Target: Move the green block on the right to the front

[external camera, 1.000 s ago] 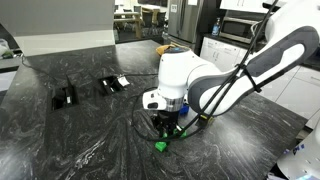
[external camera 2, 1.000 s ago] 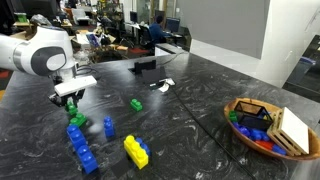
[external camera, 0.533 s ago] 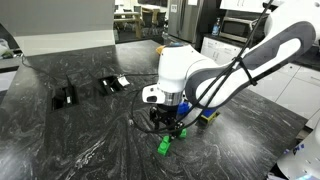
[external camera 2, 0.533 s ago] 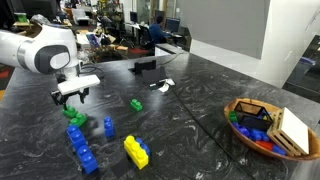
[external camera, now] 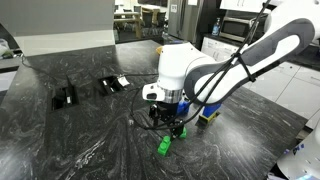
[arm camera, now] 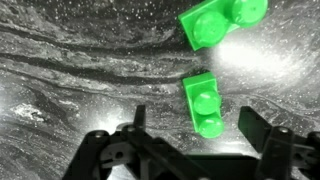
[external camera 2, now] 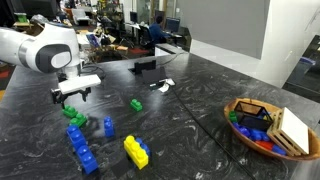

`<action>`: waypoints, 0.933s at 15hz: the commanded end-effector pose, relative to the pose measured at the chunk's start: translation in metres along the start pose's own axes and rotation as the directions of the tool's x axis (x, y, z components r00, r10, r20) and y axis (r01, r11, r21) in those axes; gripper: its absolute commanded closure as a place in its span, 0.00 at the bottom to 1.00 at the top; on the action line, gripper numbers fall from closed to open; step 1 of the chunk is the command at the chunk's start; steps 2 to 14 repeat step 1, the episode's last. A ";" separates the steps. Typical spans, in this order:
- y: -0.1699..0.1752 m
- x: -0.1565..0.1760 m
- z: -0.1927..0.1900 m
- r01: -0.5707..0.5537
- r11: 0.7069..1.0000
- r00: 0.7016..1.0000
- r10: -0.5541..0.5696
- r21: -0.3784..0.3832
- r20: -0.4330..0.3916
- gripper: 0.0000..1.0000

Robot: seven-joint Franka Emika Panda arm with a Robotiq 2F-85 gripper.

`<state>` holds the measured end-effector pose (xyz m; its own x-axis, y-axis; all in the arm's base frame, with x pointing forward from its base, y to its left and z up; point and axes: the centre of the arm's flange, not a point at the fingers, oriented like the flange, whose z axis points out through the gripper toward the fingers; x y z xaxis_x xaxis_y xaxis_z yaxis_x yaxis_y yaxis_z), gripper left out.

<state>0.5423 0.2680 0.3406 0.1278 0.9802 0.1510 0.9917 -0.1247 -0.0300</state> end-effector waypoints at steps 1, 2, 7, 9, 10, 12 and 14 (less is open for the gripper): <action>0.000 0.000 0.000 0.000 1.000 1.000 0.000 0.000 0.000 0.06; 0.000 0.000 0.000 0.000 1.000 1.000 0.000 0.000 0.000 0.06; 0.000 0.000 0.000 0.000 1.000 1.000 0.000 0.000 0.000 0.06; 0.000 0.000 0.000 0.000 1.000 1.000 0.000 0.000 0.000 0.06; 0.000 0.000 0.000 0.000 1.000 1.000 0.000 0.000 0.000 0.06; 0.000 0.000 0.000 0.000 1.000 1.000 0.000 0.000 0.000 0.06; 0.000 0.000 0.000 0.000 1.000 1.000 0.000 0.000 0.000 0.06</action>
